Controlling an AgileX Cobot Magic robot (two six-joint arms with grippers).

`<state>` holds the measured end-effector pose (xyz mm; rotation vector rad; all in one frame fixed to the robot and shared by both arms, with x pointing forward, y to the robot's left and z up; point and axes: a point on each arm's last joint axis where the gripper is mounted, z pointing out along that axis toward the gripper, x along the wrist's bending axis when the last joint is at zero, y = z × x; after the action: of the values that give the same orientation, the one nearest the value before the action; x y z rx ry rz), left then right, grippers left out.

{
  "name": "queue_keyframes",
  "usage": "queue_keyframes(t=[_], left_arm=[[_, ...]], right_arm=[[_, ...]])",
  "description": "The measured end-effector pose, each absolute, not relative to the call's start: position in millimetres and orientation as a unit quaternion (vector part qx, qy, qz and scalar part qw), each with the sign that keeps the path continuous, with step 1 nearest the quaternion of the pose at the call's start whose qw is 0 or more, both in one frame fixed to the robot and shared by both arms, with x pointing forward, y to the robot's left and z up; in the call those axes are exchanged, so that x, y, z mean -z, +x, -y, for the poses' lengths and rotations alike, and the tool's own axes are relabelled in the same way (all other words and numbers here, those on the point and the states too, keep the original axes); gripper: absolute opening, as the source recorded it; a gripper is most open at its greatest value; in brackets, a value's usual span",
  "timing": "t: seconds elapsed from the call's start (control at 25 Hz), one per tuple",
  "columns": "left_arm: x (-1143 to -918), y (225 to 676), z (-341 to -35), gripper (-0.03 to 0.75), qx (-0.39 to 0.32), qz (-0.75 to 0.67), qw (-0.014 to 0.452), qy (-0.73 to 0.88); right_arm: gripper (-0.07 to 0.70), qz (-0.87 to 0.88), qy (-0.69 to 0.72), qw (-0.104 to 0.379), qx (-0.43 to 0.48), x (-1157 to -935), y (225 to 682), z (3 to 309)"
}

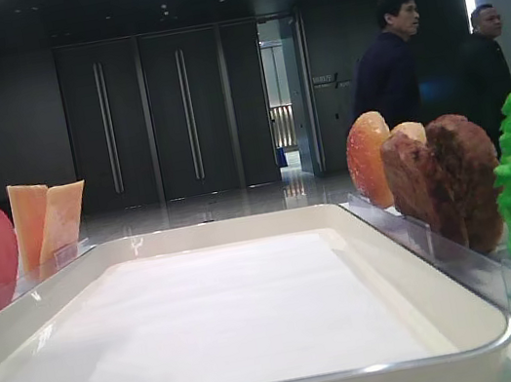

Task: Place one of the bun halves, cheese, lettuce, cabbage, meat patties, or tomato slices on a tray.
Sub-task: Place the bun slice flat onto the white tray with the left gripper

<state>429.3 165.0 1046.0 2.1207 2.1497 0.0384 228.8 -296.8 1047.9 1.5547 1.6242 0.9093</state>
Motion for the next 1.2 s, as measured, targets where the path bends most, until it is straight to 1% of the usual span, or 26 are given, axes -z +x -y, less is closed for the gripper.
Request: queue_keyframes(t=[0.12, 0.24, 0.32, 0.4, 0.52, 0.76, 0.92, 1.2], left_arm=[[-1048.1, 434.9, -154.1, 0.126, 0.009, -0.708, 0.126, 0.695], [-1051.1, 440.4, -146.2, 0.126, 0.019, -0.702, 0.180, 0.689], [-1052.6, 443.3, -141.5, 0.126, 0.026, -0.697, 0.208, 0.686], [-1050.6, 446.5, -136.3, 0.126, 0.044, -0.693, 0.224, 0.684], [-1039.5, 454.5, -127.8, 0.126, 0.071, -0.684, 0.229, 0.689], [-1015.0, 469.4, -112.3, 0.125, 0.098, -0.667, 0.235, 0.700], [-999.2, 479.7, -103.4, 0.125, 0.125, -0.661, 0.249, 0.696], [-974.1, 486.0, -95.5, 0.125, 0.149, -0.656, 0.227, 0.704]], right_arm=[[0.541, -0.627, 0.600, 0.351, -0.351, -1047.9, 228.8, 296.8], [0.541, -0.627, 0.600, 0.351, -0.351, -1047.9, 228.8, 296.8], [0.541, -0.627, 0.600, 0.351, -0.351, -1047.9, 228.8, 296.8], [0.541, -0.627, 0.600, 0.351, -0.351, -1047.9, 228.8, 296.8], [0.541, -0.627, 0.600, 0.351, -0.351, -1047.9, 228.8, 296.8], [0.541, -0.627, 0.600, 0.351, -0.351, -1047.9, 228.8, 296.8], [0.541, -0.627, 0.600, 0.351, -0.351, -1047.9, 228.8, 296.8], [0.541, -0.627, 0.600, 0.351, -0.351, -1047.9, 228.8, 296.8]])
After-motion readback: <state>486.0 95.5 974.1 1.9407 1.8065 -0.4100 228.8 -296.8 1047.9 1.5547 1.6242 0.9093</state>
